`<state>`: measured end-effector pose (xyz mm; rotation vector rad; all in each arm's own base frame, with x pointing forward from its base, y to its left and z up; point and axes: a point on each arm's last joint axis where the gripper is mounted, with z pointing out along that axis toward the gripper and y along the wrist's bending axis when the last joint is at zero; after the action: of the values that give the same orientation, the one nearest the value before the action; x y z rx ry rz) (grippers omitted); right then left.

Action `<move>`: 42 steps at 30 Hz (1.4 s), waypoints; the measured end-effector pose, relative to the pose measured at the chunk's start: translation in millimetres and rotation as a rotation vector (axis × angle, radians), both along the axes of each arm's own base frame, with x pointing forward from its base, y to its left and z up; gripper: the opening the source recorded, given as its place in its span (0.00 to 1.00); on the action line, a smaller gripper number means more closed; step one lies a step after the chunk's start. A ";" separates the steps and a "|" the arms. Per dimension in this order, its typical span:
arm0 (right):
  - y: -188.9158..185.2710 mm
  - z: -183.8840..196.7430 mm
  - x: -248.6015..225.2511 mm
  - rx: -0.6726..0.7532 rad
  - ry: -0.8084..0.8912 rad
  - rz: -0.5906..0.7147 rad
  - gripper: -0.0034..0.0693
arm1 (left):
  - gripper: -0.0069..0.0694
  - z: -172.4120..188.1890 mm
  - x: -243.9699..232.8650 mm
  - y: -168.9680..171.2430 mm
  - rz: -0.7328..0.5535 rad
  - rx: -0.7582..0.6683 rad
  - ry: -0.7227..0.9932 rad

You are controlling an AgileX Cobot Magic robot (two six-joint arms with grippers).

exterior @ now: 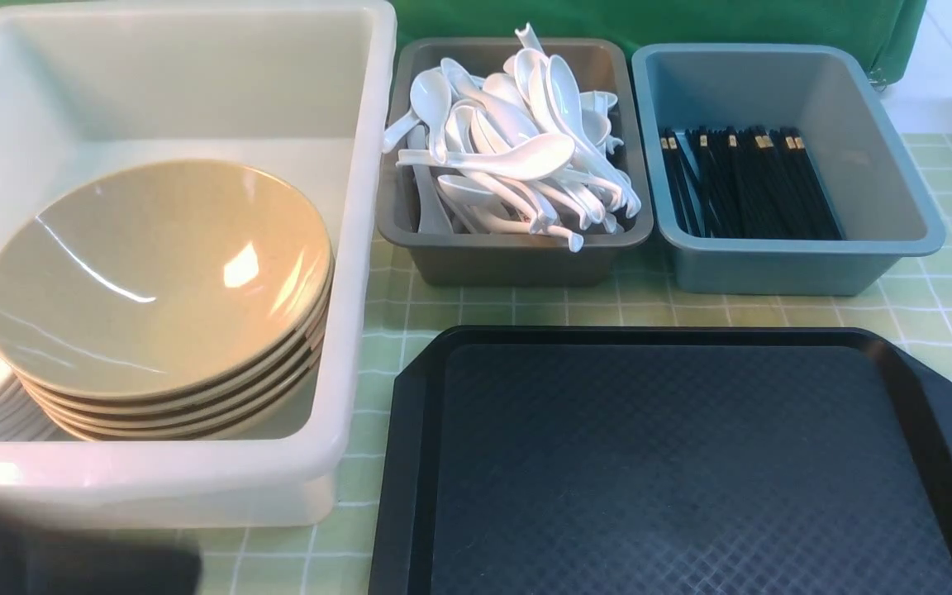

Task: On green table put chopsticks spoon bowls plates into blue grey white boxes.

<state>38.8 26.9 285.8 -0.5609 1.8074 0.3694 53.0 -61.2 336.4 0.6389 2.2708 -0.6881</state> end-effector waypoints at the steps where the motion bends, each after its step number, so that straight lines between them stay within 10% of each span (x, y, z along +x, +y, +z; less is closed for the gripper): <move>1: -3.9 -9.1 -6.8 0.018 -0.003 -0.003 0.29 | 0.09 -12.7 -11.9 0.3 -0.005 -0.071 0.001; 10: -11.1 -16.8 -19.7 0.033 -0.057 -0.013 0.09 | 0.09 -39.5 -38.4 2.8 0.007 -0.247 0.002; 30: -11.5 -21.1 -20.6 -0.004 -0.027 0.010 0.08 | 0.09 -39.9 -36.7 4.4 0.031 -0.238 -0.009; 42: -11.5 -21.1 -20.6 -0.007 -0.029 0.011 0.09 | 0.09 -56.6 -14.1 44.4 0.281 0.131 -0.779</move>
<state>18.2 15.4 264.7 -0.5793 1.7789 0.3608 39.0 -16.9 279.8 0.5121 1.6284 -0.1068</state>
